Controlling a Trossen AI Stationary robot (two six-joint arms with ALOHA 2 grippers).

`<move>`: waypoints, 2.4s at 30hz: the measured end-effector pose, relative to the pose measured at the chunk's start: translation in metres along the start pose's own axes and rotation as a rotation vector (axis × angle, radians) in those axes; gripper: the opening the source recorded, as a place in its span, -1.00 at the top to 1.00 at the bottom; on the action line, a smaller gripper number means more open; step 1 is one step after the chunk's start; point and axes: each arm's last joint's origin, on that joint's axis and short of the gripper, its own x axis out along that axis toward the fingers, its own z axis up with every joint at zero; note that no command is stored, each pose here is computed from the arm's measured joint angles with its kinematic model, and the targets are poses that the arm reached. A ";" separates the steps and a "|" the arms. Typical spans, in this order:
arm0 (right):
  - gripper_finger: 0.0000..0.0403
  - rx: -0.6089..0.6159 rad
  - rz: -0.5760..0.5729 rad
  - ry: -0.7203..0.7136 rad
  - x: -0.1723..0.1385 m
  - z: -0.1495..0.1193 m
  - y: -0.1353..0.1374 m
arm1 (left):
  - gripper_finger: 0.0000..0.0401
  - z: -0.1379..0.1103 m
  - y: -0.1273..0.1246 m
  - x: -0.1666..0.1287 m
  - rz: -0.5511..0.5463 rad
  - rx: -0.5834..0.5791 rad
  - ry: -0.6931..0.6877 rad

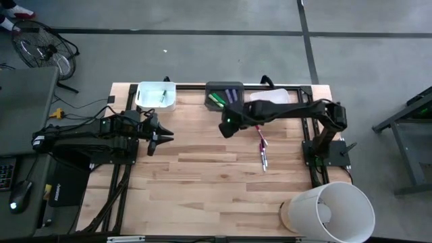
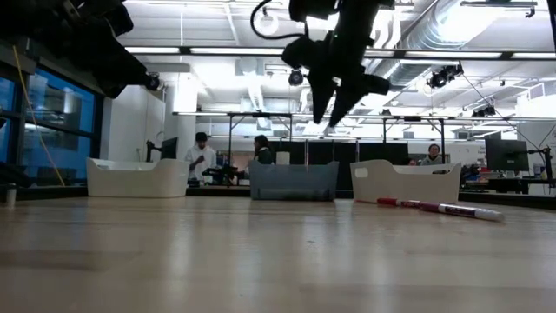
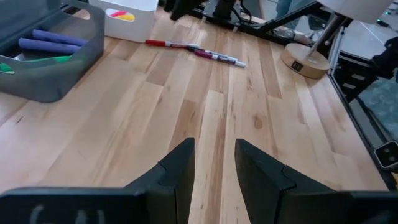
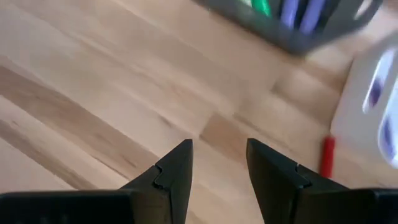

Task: Pick & Place Markers
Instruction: Put the red highlighter pen into the left white bin

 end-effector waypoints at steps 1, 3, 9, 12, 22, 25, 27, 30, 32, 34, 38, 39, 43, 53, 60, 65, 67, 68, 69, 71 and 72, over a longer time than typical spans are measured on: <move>0.31 0.009 -0.016 0.014 0.002 -0.003 0.001 | 0.44 0.000 0.000 0.000 -0.003 0.000 0.001; 0.31 0.026 -0.056 0.041 0.011 -0.010 0.004 | 0.44 0.000 0.000 0.000 -0.016 0.004 0.002; 0.31 0.042 -0.106 0.163 0.041 -0.031 0.018 | 0.44 0.000 -0.001 0.000 -0.022 0.005 0.000; 0.31 0.045 -0.124 0.217 0.050 -0.040 0.021 | 0.44 0.000 -0.001 0.000 -0.022 0.005 0.000; 0.31 0.053 -0.433 0.264 0.043 -0.055 -0.001 | 0.44 -0.002 0.000 0.000 -0.018 0.005 0.022; 0.31 0.051 -0.440 0.270 0.050 -0.059 -0.004 | 0.44 -0.002 0.000 0.000 -0.017 0.005 0.021; 0.31 0.050 -0.473 0.287 0.058 -0.064 -0.013 | 0.44 -0.002 0.000 0.000 -0.017 0.005 0.021; 0.31 0.071 -0.495 0.342 0.072 -0.073 -0.027 | 0.44 -0.002 0.000 0.000 -0.017 0.005 0.023; 0.31 0.075 -0.511 0.330 0.074 -0.079 -0.035 | 0.44 -0.002 0.000 0.000 -0.017 0.005 0.024; 0.31 0.099 -0.485 0.312 0.073 -0.081 -0.042 | 0.44 -0.003 0.000 0.000 -0.016 0.004 0.032; 0.31 0.147 -0.400 0.271 0.068 -0.086 -0.056 | 0.44 -0.003 0.000 0.000 -0.016 0.003 0.032; 0.31 0.160 -0.371 0.252 0.065 -0.085 -0.060 | 0.44 -0.003 0.000 0.000 -0.015 0.003 0.032; 0.31 0.207 -0.334 0.230 0.055 -0.087 -0.081 | 0.44 -0.003 0.000 0.000 -0.013 0.003 0.038; 0.39 0.208 -0.181 0.195 0.069 -0.093 -0.104 | 0.44 -0.004 0.000 0.000 -0.012 0.001 0.042; 0.39 0.208 -0.157 0.195 0.080 -0.100 -0.113 | 0.44 -0.004 0.000 0.000 -0.010 -0.009 0.049; 0.39 0.209 -0.151 0.188 0.082 -0.103 -0.115 | 0.44 -0.004 0.000 0.000 -0.010 -0.009 0.049; 0.40 0.199 -0.151 0.188 0.083 -0.103 -0.115 | 0.44 -0.005 0.000 0.000 -0.009 -0.009 0.049; 0.40 0.193 -0.150 0.190 0.083 -0.103 -0.115 | 0.44 -0.004 0.000 0.000 -0.008 -0.009 0.048; 0.41 0.189 -0.148 0.192 0.083 -0.103 -0.115 | 0.44 -0.005 0.000 0.000 -0.007 -0.009 0.048; 0.45 0.180 -0.146 0.196 0.083 -0.103 -0.115 | 0.44 -0.005 0.000 0.000 -0.007 -0.009 0.048; 0.48 0.175 -0.144 0.199 0.083 -0.103 -0.115 | 0.44 -0.005 0.000 0.000 -0.007 -0.009 0.049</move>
